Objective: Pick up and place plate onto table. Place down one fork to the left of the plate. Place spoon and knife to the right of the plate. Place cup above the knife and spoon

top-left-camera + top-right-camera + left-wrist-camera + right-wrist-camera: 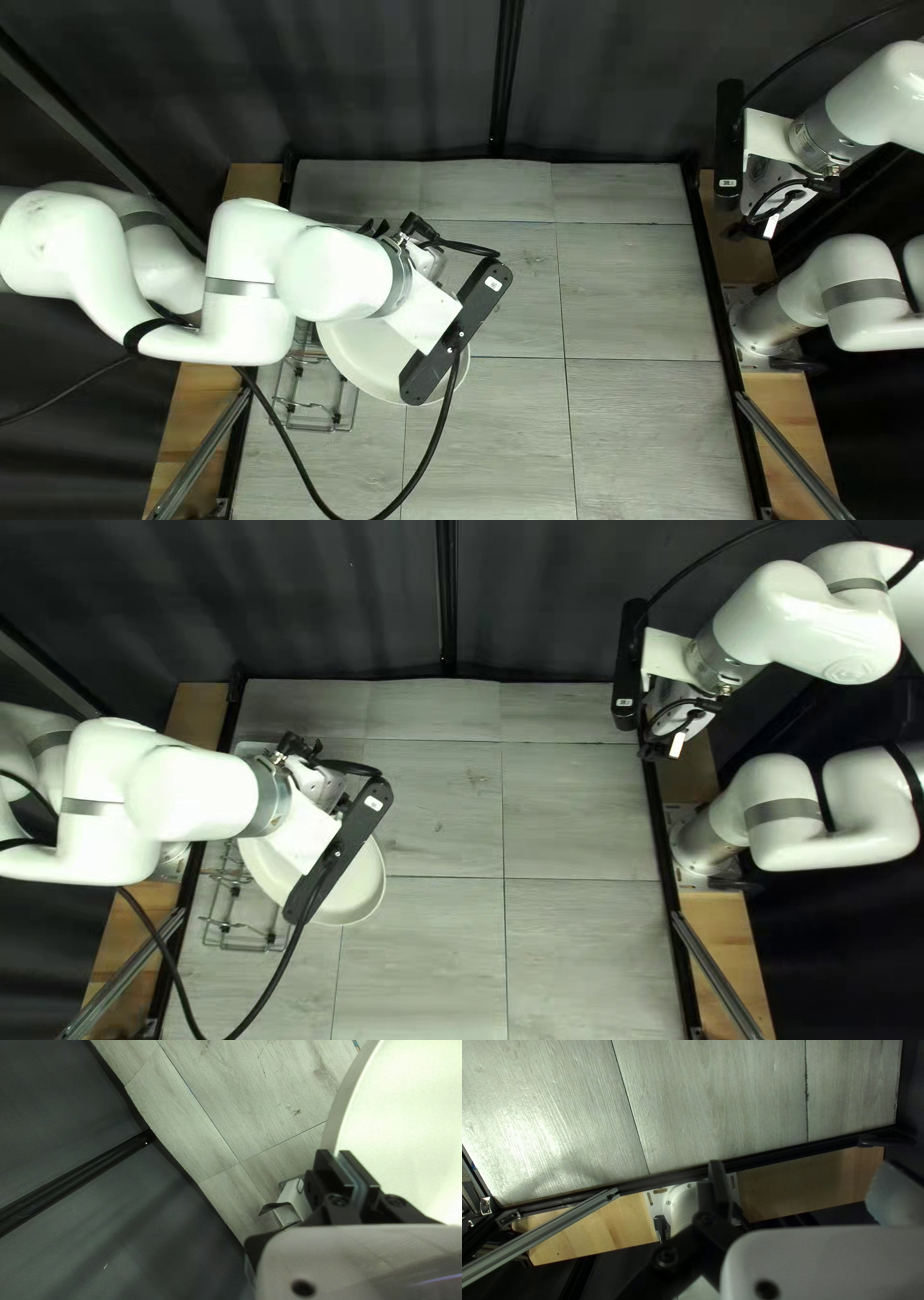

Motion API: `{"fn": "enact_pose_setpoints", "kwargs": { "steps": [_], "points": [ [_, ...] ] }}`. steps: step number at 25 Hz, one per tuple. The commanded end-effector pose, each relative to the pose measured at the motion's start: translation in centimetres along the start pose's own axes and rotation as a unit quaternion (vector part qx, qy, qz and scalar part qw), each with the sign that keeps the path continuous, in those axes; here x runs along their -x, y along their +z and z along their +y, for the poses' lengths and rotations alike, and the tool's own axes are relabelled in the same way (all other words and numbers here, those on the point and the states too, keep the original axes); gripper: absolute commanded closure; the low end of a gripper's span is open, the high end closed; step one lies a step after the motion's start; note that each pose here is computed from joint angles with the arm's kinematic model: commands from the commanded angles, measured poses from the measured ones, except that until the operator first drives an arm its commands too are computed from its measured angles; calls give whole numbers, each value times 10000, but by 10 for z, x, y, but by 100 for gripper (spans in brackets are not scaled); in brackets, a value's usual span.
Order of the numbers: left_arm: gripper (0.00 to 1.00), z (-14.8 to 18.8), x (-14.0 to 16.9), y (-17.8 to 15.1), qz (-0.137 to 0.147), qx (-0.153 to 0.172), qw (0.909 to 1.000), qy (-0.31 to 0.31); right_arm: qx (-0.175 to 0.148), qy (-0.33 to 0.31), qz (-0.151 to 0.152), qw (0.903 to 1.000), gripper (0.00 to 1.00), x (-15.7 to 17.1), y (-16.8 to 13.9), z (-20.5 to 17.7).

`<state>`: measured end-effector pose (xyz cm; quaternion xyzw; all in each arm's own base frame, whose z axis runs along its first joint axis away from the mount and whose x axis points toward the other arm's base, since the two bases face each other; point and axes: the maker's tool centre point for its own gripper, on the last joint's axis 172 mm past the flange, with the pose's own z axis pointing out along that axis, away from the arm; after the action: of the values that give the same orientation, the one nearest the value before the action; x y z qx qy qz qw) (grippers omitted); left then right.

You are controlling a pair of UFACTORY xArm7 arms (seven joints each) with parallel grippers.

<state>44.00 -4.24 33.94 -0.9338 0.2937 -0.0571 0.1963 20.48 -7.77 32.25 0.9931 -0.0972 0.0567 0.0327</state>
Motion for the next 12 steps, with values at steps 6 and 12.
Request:
{"fn": "enact_pose_setpoints", "kwargs": {
  "steps": [6, 12],
  "points": [
    [100, -19, -31, 60, 660, 963, 9827, -1439, 0, 0, 0, 10000, 0, 0, 0, 0],
    [100, -19, -30, 67, 672, 1056, 9804, -1523, 0, 0, 0, 10000, 0, 0, 0, 0]
  ]
}}
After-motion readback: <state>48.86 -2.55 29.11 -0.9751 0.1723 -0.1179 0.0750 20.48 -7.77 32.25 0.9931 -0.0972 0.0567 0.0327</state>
